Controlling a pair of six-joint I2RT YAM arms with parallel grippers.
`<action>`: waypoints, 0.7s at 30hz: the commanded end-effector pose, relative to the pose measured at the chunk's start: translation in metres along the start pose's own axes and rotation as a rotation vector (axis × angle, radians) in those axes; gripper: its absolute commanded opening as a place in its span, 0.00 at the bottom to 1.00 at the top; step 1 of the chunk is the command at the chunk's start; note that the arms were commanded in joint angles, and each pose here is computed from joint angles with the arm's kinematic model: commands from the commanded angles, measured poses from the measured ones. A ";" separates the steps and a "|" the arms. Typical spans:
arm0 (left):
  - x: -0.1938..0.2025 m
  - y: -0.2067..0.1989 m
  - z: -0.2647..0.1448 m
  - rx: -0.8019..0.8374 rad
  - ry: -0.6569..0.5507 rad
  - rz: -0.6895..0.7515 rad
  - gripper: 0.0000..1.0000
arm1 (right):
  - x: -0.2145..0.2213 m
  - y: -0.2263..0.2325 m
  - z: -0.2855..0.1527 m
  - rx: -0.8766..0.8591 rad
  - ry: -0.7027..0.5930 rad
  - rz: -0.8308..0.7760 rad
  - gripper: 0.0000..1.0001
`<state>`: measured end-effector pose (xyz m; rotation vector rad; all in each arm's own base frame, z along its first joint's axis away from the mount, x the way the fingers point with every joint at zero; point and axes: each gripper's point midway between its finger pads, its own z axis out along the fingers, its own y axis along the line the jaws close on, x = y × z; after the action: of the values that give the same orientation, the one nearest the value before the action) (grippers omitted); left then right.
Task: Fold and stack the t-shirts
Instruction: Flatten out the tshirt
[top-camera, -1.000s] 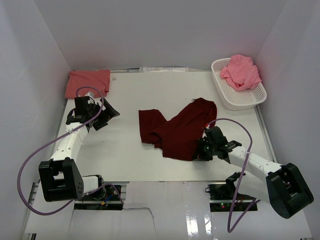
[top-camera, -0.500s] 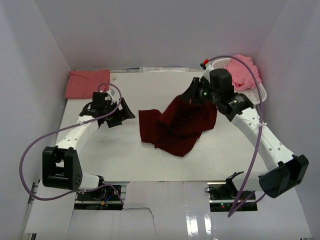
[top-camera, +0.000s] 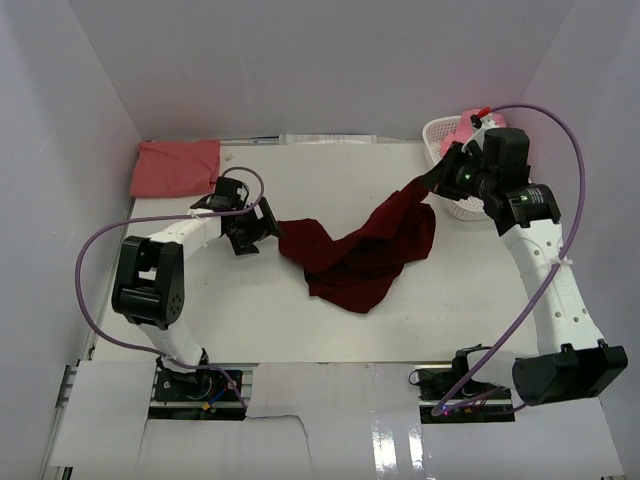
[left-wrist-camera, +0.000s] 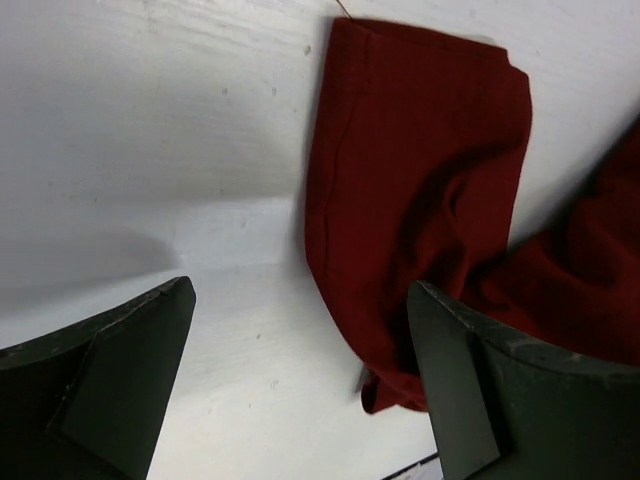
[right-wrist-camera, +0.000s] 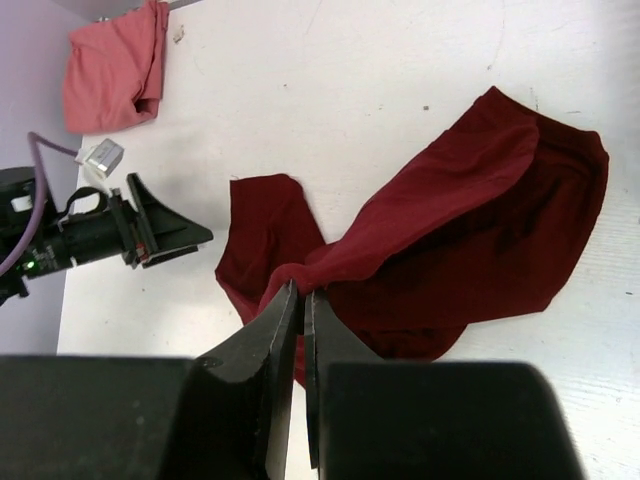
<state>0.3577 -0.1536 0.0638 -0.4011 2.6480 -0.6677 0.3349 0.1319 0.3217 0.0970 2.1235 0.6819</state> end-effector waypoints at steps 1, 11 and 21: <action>-0.017 -0.013 0.016 0.015 -0.044 -0.032 0.98 | -0.001 0.007 -0.014 -0.039 -0.020 -0.048 0.08; -0.052 -0.027 0.051 -0.002 -0.073 -0.061 0.91 | 0.009 0.006 -0.016 -0.058 0.001 -0.061 0.08; -0.063 -0.026 0.068 -0.100 -0.106 -0.015 0.63 | 0.010 0.006 -0.020 -0.063 -0.004 -0.072 0.08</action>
<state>0.4421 -0.1838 0.0360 -0.4827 2.6020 -0.5958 0.3178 0.1328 0.3151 0.0294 2.1380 0.6989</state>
